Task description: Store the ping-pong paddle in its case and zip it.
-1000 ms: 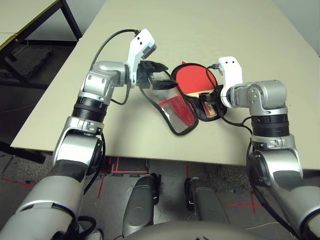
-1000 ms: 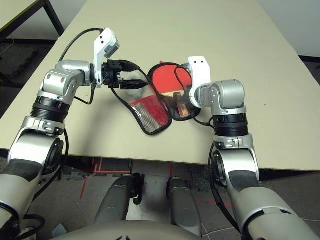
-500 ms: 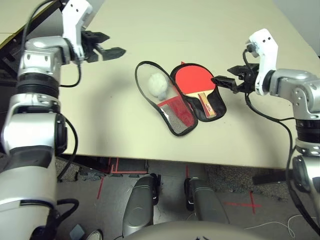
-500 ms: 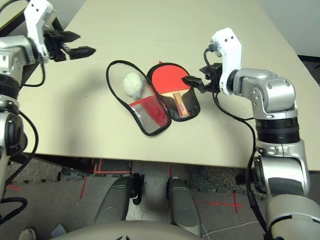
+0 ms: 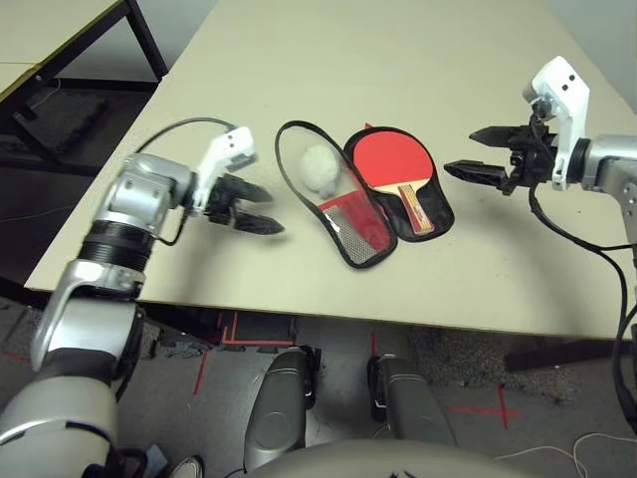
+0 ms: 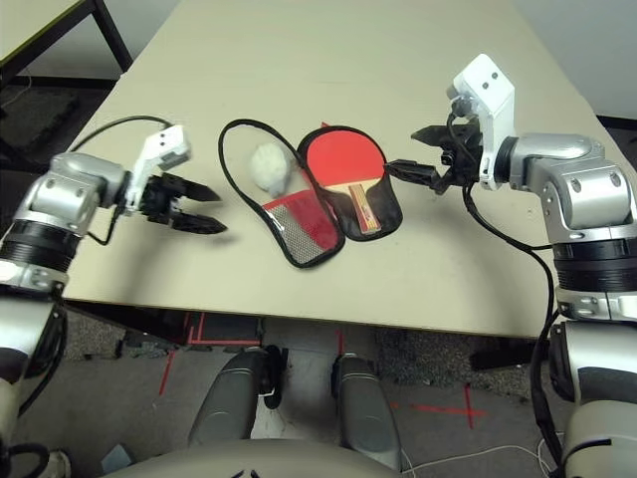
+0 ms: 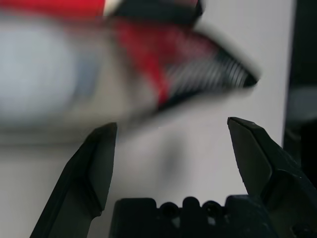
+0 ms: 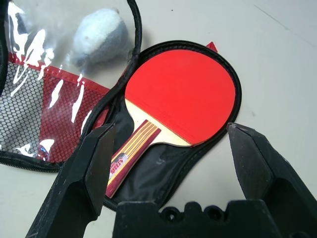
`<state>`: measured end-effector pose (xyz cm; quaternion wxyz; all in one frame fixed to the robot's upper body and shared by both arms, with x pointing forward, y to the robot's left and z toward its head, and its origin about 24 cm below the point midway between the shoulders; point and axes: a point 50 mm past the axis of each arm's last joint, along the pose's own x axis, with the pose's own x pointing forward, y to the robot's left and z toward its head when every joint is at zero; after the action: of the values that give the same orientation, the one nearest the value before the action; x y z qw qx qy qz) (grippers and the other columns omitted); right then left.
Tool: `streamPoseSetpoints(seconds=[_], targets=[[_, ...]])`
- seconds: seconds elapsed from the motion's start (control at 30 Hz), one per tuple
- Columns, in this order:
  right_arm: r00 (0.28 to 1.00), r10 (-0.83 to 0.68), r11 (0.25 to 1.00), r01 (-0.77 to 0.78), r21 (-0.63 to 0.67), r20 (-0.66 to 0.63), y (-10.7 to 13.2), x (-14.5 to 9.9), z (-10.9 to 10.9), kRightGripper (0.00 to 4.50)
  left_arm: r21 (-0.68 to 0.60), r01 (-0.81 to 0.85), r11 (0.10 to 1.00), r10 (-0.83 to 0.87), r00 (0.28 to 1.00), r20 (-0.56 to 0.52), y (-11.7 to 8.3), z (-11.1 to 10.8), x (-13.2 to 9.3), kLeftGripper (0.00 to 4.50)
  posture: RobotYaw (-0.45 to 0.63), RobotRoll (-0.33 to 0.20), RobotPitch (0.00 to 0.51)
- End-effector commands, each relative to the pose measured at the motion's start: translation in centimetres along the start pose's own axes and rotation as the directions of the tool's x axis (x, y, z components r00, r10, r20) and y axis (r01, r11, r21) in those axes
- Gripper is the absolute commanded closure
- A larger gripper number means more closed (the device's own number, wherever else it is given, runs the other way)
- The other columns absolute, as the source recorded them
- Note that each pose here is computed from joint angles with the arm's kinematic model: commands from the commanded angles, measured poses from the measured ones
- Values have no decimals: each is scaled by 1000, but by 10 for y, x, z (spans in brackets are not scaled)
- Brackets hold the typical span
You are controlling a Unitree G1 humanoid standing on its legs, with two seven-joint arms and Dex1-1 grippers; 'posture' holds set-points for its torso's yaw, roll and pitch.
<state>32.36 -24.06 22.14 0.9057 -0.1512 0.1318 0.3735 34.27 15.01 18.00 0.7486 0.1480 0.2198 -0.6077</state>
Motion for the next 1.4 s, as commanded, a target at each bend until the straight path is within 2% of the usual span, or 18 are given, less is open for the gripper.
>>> streamPoseSetpoints(seconds=[0.03, 0.17, 0.37, 0.43, 0.57, 0.73, 0.83, 0.97, 1.17, 1.4], targets=[[996, -89, 994, 89, 61, -7, -13, -9, 2, 33, 33, -65, 997, 62, 995, 85, 12, 25, 10, 0, 4, 0, 134], [980, -199, 959, 197, 202, -13, -28, -15, 10, 33, 50, -179, 982, 162, 956, 245, 29, 66, 32, 0, -2, 0, 130], [964, -255, 905, 266, 332, -76, -33, -16, 5, 33, 18, -274, 962, 246, 891, 380, 37, 88, 48, 0, -12, 0, 132], [956, -266, 877, 292, 381, -120, -34, -17, -4, 33, 15, -273, 962, 245, 885, 397, 37, 89, 48, 0, -12, 0, 131], [962, -201, 806, 270, 527, -185, -27, -18, -18, 33, 69, -192, 979, 154, 918, 366, 30, 83, 39, 0, -7, 0, 138], [960, -99, 645, 263, 717, -263, -18, -16, -33, 33, 84, -100, 991, 73, 957, 280, 15, 64, 25, 0, 4, 0, 141], [962, 47, 496, 210, 843, -268, -7, -8, -50, 33, 60, -39, 997, 24, 973, 227, 2, 49, 20, 0, 21, 0, 140], [957, 144, 406, 174, 897, -251, 3, 4, -66, 33, 44, -27, 999, 18, 979, 204, -8, 41, 20, 0, 36, 0, 141], [938, 213, 355, 186, 916, -273, 19, 23, -81, 33, 33, -34, 999, 27, 977, 210, -12, 44, 21, 0, 38, 0, 146], [926, 244, 342, 197, 919, -290, 33, 43, -86, 33, 35, -39, 999, 30, 976, 216, -10, 47, 22, 0, 32, 0, 149]])
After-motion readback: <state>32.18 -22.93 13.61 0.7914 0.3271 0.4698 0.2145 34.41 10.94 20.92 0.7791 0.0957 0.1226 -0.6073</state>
